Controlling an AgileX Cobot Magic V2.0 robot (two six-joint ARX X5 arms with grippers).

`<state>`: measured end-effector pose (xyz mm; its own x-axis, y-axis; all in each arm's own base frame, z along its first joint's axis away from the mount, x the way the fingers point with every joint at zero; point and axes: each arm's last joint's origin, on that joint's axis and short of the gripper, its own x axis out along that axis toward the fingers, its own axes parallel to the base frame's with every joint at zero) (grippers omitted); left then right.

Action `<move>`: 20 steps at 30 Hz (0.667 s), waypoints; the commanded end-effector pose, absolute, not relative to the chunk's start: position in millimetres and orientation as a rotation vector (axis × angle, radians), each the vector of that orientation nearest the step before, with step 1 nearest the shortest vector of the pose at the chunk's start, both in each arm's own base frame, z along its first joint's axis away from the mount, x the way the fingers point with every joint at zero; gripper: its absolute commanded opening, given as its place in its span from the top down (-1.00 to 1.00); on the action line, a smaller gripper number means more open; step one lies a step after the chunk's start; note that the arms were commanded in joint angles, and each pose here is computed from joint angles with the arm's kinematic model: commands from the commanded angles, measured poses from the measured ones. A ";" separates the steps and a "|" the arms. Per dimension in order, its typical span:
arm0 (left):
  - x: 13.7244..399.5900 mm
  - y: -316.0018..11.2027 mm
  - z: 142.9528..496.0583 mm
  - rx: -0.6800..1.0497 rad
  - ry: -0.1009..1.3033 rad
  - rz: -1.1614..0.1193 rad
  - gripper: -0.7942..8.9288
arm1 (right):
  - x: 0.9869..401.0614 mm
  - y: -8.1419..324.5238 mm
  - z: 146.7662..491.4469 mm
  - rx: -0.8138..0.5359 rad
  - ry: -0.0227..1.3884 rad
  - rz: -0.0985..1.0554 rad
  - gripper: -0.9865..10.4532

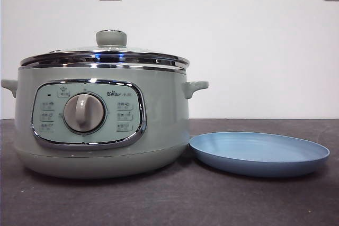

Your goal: Take the pumpkin out from the steamer,put the pumpkin in the blue plate,close the lid

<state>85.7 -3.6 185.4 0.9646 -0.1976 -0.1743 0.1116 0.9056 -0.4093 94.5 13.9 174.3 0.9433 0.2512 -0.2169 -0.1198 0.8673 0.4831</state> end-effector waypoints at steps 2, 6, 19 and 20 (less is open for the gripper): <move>81.7 -3.5 198.6 -0.416 0.207 -0.159 0.85 | 95.4 14.1 195.8 0.490 0.264 0.202 0.86; 83.4 -3.5 212.9 -0.416 0.221 -0.160 0.85 | 97.0 14.3 219.1 0.484 0.254 0.205 0.86; 115.4 -6.3 282.3 -0.234 0.301 -0.315 0.85 | 102.9 14.9 305.1 0.289 0.218 0.231 0.86; 118.1 -6.9 288.6 -0.221 0.304 -0.342 0.85 | 104.4 15.1 311.0 0.265 0.233 0.231 0.86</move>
